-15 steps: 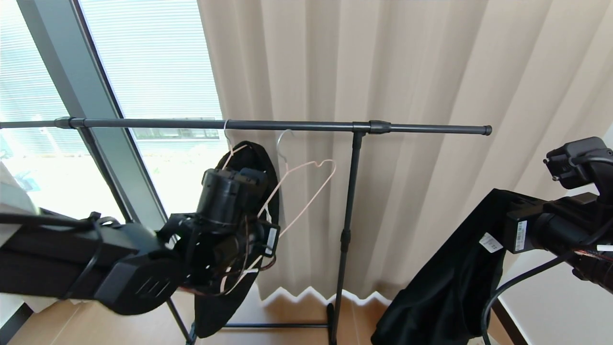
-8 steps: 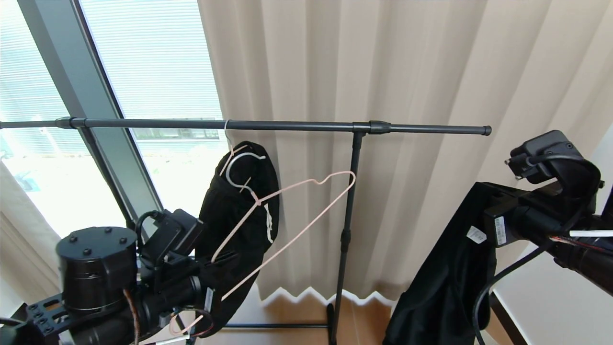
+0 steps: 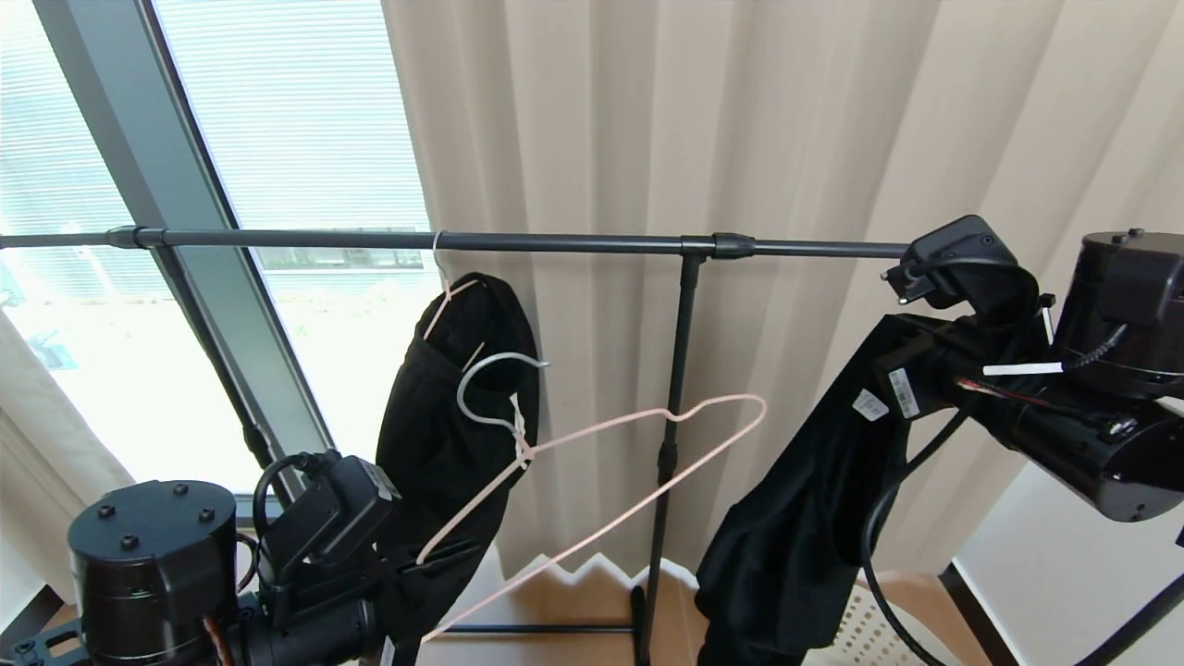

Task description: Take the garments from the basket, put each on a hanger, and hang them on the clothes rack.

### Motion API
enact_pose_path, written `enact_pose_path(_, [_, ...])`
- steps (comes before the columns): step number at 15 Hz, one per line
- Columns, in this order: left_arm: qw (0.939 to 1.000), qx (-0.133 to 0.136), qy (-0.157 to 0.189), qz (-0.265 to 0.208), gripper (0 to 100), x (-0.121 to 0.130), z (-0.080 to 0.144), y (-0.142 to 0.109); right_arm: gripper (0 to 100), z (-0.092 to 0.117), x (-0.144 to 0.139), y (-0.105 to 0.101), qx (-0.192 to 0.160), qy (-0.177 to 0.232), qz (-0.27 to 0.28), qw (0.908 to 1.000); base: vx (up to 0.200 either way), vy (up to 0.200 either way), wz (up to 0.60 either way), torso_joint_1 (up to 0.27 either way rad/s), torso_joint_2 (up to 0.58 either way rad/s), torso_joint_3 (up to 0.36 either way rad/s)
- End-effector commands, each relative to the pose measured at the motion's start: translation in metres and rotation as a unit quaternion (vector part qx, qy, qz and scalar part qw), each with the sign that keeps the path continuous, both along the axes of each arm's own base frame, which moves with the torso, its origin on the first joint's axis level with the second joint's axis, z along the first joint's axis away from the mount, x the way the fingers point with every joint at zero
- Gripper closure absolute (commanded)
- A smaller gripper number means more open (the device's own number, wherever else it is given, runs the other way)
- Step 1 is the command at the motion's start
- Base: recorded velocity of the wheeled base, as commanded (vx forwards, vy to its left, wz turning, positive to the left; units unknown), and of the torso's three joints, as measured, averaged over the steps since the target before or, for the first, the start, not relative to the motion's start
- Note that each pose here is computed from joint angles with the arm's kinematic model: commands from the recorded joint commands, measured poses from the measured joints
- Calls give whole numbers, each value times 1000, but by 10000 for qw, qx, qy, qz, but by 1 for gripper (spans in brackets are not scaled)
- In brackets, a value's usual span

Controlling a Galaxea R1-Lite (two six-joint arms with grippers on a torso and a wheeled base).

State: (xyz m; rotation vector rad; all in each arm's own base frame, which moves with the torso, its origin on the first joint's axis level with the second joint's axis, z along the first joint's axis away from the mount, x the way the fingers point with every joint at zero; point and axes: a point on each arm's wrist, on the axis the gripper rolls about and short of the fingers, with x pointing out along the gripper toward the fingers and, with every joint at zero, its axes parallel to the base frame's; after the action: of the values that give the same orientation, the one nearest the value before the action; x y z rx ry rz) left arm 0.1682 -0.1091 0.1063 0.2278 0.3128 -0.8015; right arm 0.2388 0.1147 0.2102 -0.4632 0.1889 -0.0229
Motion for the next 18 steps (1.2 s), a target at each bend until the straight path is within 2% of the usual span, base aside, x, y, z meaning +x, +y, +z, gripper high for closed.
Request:
enact_pose_path(1, [9998, 4, 68, -209, 100, -4, -2, -6, 100, -6, 11, 6, -46, 88, -35, 9999, 0, 0, 0, 0, 0, 0])
enact_pose_path(4, [9987, -28, 74, -494, 100, -9, -1, -18, 100, -6, 9, 9, -71, 78, -54, 9999, 0, 0, 0, 0, 0, 0])
enact_pose_path(8, [9978, -107, 80, -650, 100, 2, 1, -37, 100, -9, 3, 16, -120, 111, -30, 9999, 0, 0, 0, 0, 0, 0])
enact_pose_path(12, [9992, -104, -75, -391, 100, 19, 4, -50, 100, -12, -10, 20, -182, 135, 13, 9997, 0, 0, 0, 0, 0, 0])
enact_pose_path(15, [9993, -163, -30, -331, 100, 20, 5, -51, 100, -10, -17, 24, -170, 105, 128, 9997, 0, 0, 0, 0, 0, 0])
enact_pose_path(16, [9992, -255, 48, -294, 100, 19, 5, -50, 100, -12, -24, 29, -177, 111, 210, 9996, 0, 0, 0, 0, 0, 0])
enact_pose_path(18, [9990, -242, 56, -366, 100, 17, 5, -52, 100, -12, -24, 34, -161, 113, 283, 9994, 0, 0, 0, 0, 0, 0])
